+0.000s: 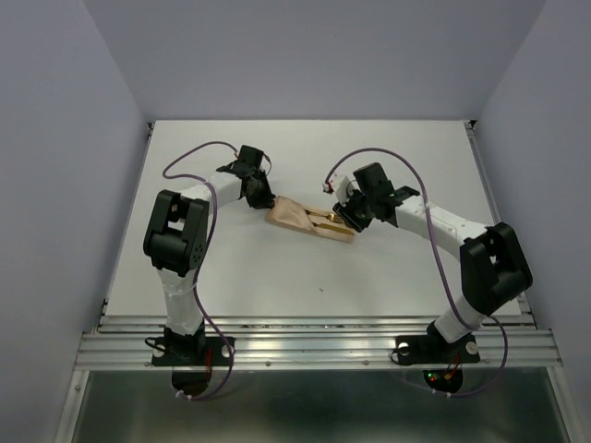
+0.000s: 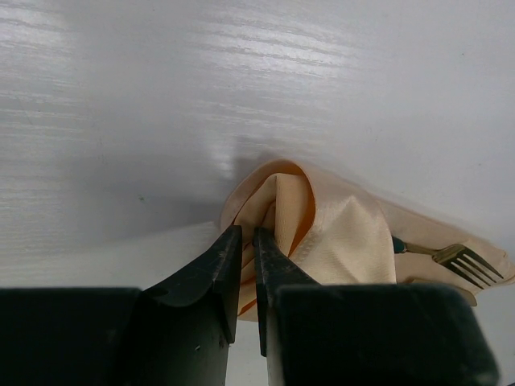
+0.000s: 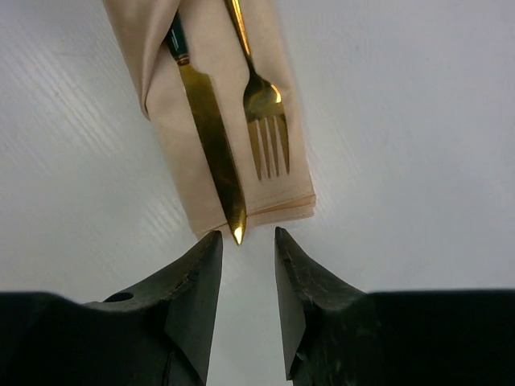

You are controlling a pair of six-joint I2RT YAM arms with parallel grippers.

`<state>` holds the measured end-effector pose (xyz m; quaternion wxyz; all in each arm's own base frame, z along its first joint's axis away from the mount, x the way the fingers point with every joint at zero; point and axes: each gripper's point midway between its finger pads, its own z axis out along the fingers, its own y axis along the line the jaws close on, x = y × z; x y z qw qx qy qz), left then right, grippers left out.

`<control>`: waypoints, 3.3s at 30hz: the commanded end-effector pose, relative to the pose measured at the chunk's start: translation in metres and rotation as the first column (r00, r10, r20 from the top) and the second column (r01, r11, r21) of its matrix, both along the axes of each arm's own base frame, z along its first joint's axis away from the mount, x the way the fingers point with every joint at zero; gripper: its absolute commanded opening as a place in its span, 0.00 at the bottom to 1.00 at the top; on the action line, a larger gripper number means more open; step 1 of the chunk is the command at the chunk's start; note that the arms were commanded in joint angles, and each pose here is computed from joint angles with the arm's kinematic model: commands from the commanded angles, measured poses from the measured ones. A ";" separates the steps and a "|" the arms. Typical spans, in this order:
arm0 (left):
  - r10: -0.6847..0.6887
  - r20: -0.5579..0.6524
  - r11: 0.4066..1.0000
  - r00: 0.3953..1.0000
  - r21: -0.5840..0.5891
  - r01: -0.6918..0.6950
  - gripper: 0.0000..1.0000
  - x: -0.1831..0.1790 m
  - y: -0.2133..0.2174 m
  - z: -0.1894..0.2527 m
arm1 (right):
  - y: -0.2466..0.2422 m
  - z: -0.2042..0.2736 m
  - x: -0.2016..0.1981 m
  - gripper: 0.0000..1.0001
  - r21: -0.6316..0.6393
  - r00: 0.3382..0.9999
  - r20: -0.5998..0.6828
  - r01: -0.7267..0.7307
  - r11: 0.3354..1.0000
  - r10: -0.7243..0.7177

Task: Fold the napkin into a case and place the utensils inside
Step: Insert the knife into the folded napkin.

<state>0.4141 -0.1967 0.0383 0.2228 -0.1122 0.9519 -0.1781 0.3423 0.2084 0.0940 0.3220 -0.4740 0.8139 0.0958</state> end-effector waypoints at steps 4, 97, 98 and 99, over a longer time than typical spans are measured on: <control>-0.022 0.034 1.000 0.999 -0.003 0.022 0.23 0.002 -0.005 0.013 | 0.002 -0.015 -0.012 0.37 0.076 0.998 -0.068 0.005 0.997 0.001; -0.032 0.004 0.999 0.999 0.019 0.032 0.20 0.000 -0.004 0.001 | 0.056 -0.053 0.015 0.18 0.121 0.996 -0.084 -0.025 0.992 0.036; -0.032 0.002 0.999 0.999 0.018 0.032 0.20 0.000 -0.004 0.001 | 0.057 -0.054 0.016 0.18 0.122 0.996 -0.087 -0.027 0.992 0.038; -0.032 -0.001 0.999 0.999 0.019 0.032 0.20 -0.001 -0.003 0.000 | 0.058 -0.053 0.017 0.18 0.125 0.996 -0.085 -0.028 0.992 0.039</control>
